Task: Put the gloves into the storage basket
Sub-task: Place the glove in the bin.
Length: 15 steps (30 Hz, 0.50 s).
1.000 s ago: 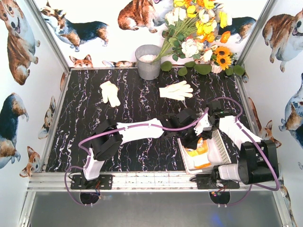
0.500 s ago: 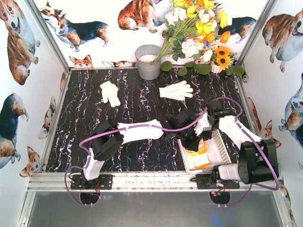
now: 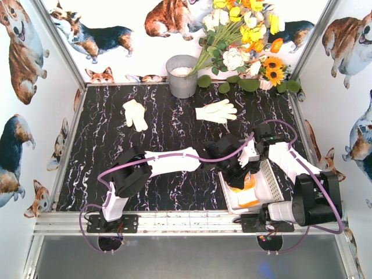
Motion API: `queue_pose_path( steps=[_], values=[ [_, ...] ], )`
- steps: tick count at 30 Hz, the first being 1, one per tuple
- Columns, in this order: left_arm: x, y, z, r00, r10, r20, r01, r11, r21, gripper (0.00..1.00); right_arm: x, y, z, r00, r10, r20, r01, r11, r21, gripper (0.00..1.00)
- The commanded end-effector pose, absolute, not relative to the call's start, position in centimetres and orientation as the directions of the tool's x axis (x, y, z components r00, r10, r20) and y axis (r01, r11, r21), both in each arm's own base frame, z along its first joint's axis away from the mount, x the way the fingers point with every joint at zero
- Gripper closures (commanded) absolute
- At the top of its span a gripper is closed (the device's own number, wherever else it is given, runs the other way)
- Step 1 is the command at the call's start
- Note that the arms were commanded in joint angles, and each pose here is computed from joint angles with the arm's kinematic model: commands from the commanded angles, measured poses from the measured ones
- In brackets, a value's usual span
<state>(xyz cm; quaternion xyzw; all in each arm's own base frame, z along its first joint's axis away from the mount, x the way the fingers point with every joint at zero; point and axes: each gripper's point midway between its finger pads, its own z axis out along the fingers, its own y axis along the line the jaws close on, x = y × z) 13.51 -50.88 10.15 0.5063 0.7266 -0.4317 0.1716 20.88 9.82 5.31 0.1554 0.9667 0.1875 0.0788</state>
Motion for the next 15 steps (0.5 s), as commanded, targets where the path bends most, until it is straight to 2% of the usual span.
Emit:
queue_pose_path(
  steps=[1, 5, 13, 15],
  values=[
    [11.2, -51.8, 8.1, -0.431, 0.612, -0.663, 0.876, 0.107, -0.470, 0.64, 20.8, 11.5, 6.3, -0.954, 0.267, -0.134, 0.192, 0.892, 0.409, 0.60],
    [11.0, -51.6, 8.5, -0.428, 0.599, -0.676, 0.877, 0.095, -0.471, 0.57, 20.8, 11.5, 6.3, -0.955, 0.265, -0.131, 0.192, 0.892, 0.409, 0.59],
    [10.4, -51.0, 10.3, -0.410, 0.582, -0.702, 0.882, 0.059, -0.467, 0.34, 20.6, 11.4, 6.7, -0.958, 0.256, -0.132, 0.184, 0.897, 0.403, 0.58],
    [10.4, -50.9, 10.7, -0.407, 0.576, -0.709, 0.885, 0.057, -0.461, 0.32, 20.5, 11.4, 6.7, -0.958, 0.256, -0.132, 0.184, 0.897, 0.403, 0.58]
  ],
)
